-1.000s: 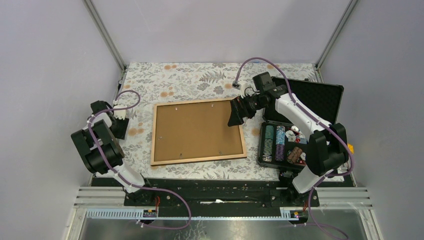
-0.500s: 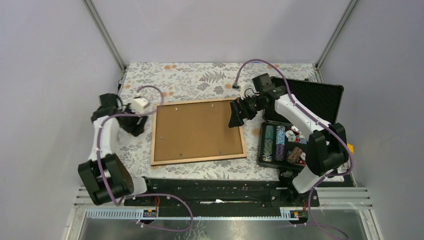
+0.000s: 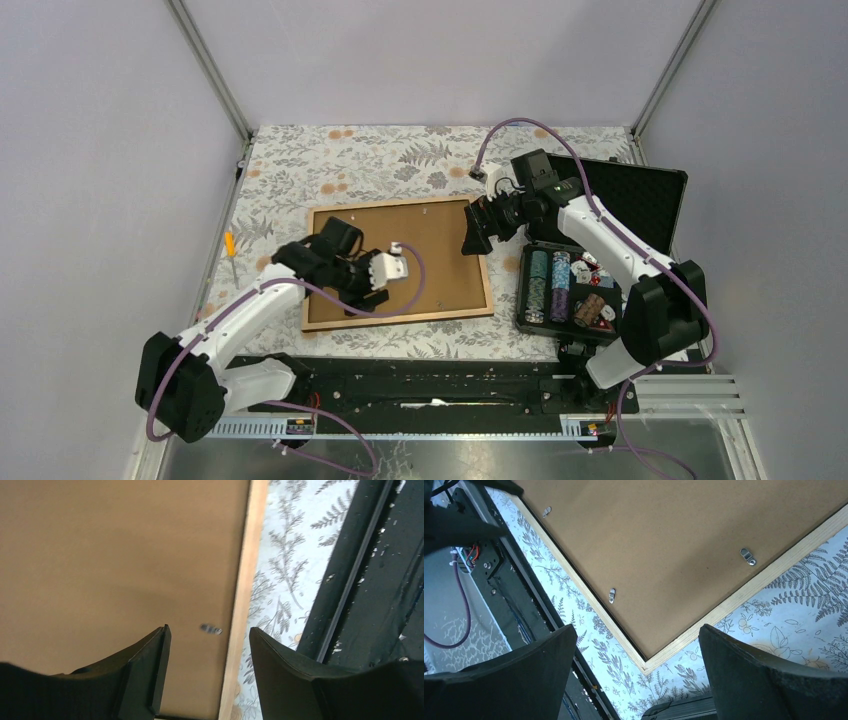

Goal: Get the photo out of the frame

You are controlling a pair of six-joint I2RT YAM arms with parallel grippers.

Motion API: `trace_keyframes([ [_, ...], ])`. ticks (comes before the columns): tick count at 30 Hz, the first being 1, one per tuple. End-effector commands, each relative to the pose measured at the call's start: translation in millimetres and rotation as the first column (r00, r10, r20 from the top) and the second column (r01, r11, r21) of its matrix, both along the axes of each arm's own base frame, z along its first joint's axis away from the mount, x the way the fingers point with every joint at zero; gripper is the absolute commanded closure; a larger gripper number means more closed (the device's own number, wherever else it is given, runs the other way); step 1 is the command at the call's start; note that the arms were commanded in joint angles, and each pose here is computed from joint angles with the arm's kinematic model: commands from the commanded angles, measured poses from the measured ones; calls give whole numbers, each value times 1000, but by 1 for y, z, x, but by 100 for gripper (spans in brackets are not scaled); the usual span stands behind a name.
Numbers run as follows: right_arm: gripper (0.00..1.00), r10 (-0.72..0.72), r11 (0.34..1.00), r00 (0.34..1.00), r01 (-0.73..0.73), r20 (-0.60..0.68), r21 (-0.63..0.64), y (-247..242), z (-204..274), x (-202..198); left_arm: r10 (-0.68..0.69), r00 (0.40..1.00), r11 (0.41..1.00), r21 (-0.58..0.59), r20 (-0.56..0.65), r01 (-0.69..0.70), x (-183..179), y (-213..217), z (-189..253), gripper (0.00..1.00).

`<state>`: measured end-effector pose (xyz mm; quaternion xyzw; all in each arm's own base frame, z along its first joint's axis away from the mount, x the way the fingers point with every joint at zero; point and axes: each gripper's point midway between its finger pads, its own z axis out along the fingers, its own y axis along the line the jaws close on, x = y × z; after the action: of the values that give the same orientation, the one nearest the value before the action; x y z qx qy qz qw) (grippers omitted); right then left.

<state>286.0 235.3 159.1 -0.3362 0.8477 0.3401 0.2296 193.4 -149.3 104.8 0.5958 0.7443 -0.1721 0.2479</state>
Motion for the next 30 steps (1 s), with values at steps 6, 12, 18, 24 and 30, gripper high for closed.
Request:
trace_keyframes([
  [6,1,-6,1000,999,7,50,-3,-8,4,-8,-112,994,988,110,-5,112,-24,-53,-46,39],
  [12,0,39,999,992,-34,124,-41,-20,-4,-19,-171,985,980,109,30,167,-25,-68,-57,50],
  [18,0,104,993,973,-89,205,-77,-29,-7,-25,-193,979,969,167,64,180,-24,-66,-77,54],
  [24,0,239,957,926,-173,292,-235,-59,-26,-41,-181,982,966,198,55,167,-26,-58,-91,62],
  [30,0,345,917,816,-188,463,-352,-83,-12,-44,-193,981,972,141,11,190,-38,-64,-85,82],
])
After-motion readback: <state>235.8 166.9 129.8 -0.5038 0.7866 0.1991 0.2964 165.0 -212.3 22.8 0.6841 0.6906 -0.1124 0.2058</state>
